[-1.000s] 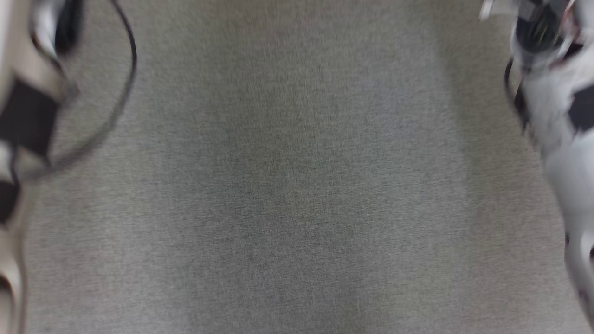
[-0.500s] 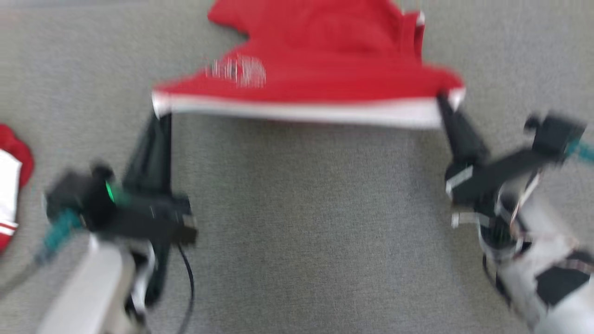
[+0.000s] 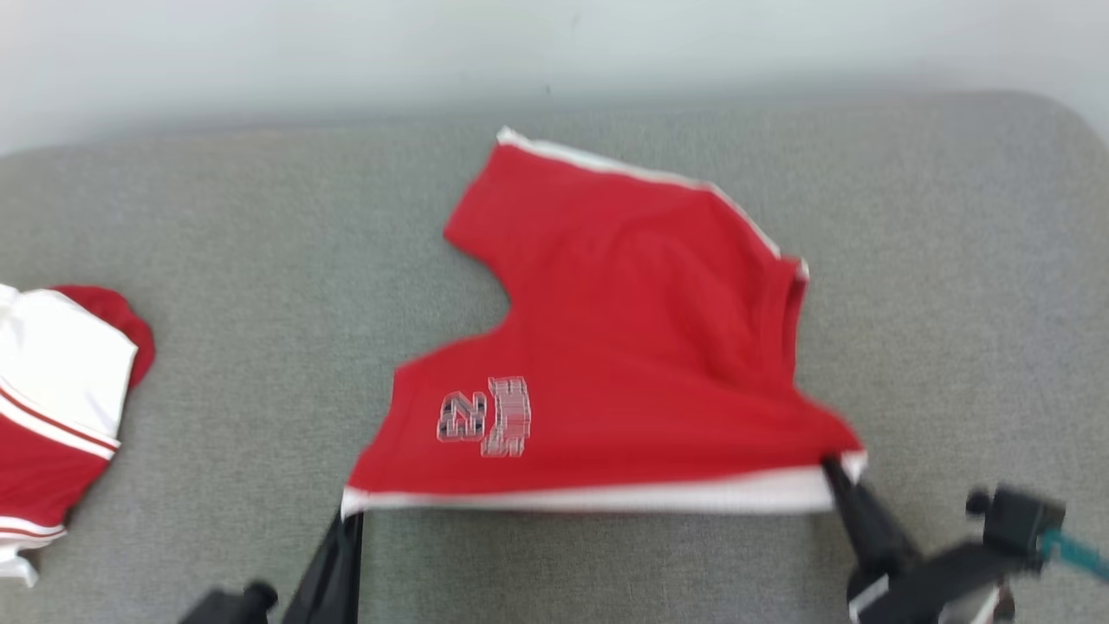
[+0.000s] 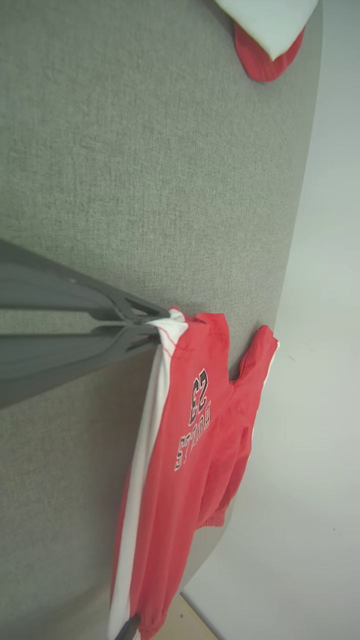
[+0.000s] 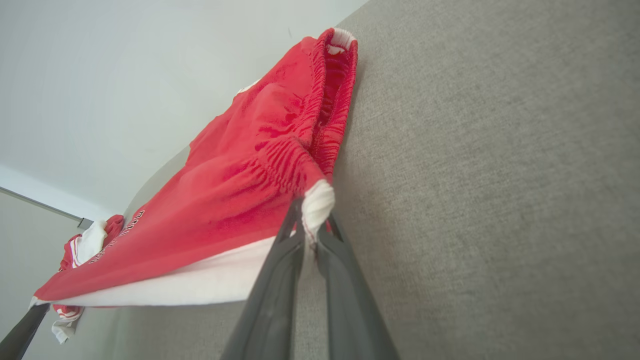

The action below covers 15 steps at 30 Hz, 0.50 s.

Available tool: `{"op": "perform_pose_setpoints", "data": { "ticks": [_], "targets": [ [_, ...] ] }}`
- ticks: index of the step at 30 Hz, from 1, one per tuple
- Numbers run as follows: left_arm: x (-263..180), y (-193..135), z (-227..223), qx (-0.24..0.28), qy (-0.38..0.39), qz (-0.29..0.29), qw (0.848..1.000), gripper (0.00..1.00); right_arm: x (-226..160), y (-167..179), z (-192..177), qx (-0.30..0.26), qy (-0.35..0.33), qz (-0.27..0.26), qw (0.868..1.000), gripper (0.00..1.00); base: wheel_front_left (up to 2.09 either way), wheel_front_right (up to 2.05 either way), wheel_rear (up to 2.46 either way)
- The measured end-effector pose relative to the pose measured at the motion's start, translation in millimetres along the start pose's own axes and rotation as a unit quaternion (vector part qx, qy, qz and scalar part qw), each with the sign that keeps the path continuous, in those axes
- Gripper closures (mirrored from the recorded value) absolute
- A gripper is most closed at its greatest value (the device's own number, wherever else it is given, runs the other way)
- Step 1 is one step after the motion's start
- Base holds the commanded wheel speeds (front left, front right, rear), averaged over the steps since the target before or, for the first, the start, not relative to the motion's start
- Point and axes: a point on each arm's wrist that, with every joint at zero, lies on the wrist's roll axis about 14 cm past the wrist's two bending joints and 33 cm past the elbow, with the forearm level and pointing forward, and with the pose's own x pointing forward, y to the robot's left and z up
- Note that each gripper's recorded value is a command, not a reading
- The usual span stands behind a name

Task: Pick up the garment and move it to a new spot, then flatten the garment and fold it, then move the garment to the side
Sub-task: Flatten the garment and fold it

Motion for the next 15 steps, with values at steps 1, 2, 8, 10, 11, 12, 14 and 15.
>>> {"op": "perform_pose_setpoints", "data": {
  "ticks": [1, 2, 8, 10, 11, 12, 14, 15],
  "targets": [
    [-6.3, 0.9, -3.3, 0.001, 0.005, 0.002, 1.0, 1.0, -7.5, -0.2, -5.1, 0.001, 0.006, -0.002, 1.0, 1.0, 0.0, 0.0, 0.0],
    [-12.8, 2.4, -6.9, 0.006, 0.01, 0.006, 1.0, 1.0, -15.2, -1.2, -10.9, 0.002, 0.012, -0.006, 1.0, 1.0, 0.0, 0.0, 0.0],
    [-42.5, 8.6, -14.1, -0.006, 0.014, 0.031, 0.999, 1.0, -60.9, 0.7, -49.1, 0.033, 0.053, -0.026, 0.998, 1.0, 0.0, 0.0, 0.0],
    [-50.6, 12.2, -15.2, -0.002, 0.015, 0.038, 0.999, 1.0, -72.2, 6.3, -56.1, 0.044, 0.058, -0.026, 0.997, 1.0, 0.0, 0.0, 0.0],
    [-53.1, 13.0, -14.4, 0.0, 0.014, 0.039, 0.999, 1.0, -77.4, 8.7, -59.4, 0.05, 0.062, -0.027, 0.996, 1.0, 0.0, 0.0, 0.0],
    [-54.1, 13.6, -13.2, 0.001, 0.012, 0.039, 0.999, 1.0, -81.3, 11.4, -62.2, 0.055, 0.065, -0.027, 0.996, 1.0, 0.0, 0.0, 0.0],
    [-54.1, 13.7, -12.6, 0.007, 0.011, 0.037, 0.999, 1.0, -84.3, 14.5, -61.3, 0.062, 0.061, -0.031, 0.996, 1.0, 0.0, 0.0, 0.0],
    [-53.0, 12.8, -12.1, 0.01, 0.011, 0.034, 0.999, 1.0, -83.7, 16.3, -58.2, 0.062, 0.056, -0.03, 0.996, 1.0, 0.0, 0.0, 0.0]
  ]
}}
